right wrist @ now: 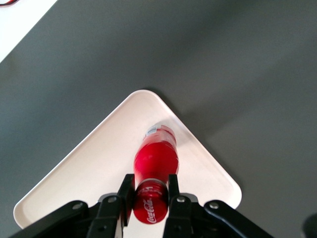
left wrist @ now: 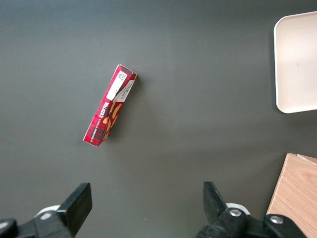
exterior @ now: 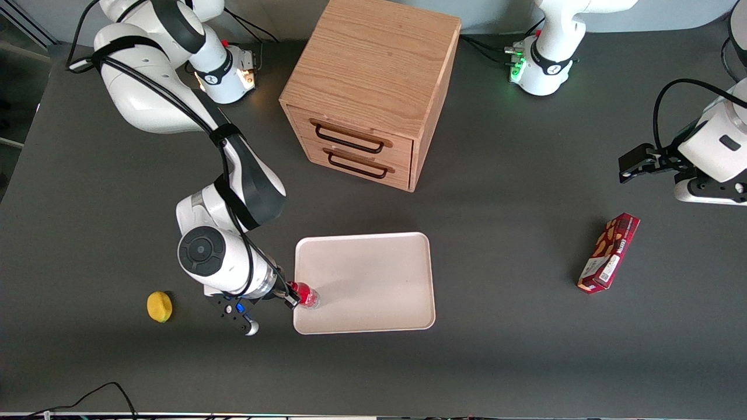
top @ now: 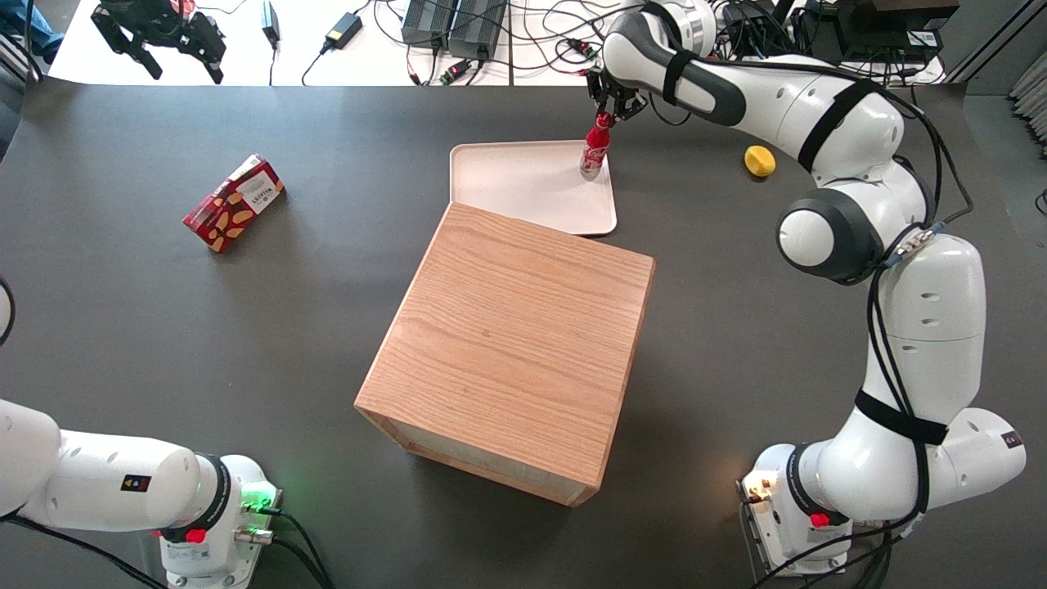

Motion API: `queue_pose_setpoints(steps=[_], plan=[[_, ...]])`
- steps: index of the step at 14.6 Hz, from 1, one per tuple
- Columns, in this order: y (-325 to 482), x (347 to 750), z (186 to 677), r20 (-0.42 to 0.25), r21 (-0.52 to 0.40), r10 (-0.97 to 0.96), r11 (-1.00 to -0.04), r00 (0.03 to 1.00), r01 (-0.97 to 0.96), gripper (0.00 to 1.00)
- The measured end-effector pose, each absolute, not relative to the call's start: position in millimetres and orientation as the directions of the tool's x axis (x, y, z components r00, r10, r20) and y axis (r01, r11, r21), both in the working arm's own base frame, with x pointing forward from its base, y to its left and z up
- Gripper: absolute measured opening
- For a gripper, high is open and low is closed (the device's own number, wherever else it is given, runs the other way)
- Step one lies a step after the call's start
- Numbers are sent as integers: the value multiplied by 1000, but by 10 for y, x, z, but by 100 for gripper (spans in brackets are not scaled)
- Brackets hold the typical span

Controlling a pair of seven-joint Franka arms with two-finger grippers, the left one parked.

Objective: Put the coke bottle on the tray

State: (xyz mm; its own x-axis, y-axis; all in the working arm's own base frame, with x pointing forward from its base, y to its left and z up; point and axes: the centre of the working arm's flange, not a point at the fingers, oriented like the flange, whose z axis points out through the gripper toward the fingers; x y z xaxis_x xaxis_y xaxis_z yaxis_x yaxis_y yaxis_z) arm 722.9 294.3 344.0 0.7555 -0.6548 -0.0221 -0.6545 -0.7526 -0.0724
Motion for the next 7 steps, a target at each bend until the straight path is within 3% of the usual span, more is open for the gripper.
queue_pose_setpoints(steps=[2,5,7], plan=[[2945,7242,3405,-19,-76,-656,-752,755,-655,44],[2933,7240,3534,-27,-74,-656,-751,754,-656,73],[2861,7175,3938,-41,-54,-613,-788,789,-614,96]])
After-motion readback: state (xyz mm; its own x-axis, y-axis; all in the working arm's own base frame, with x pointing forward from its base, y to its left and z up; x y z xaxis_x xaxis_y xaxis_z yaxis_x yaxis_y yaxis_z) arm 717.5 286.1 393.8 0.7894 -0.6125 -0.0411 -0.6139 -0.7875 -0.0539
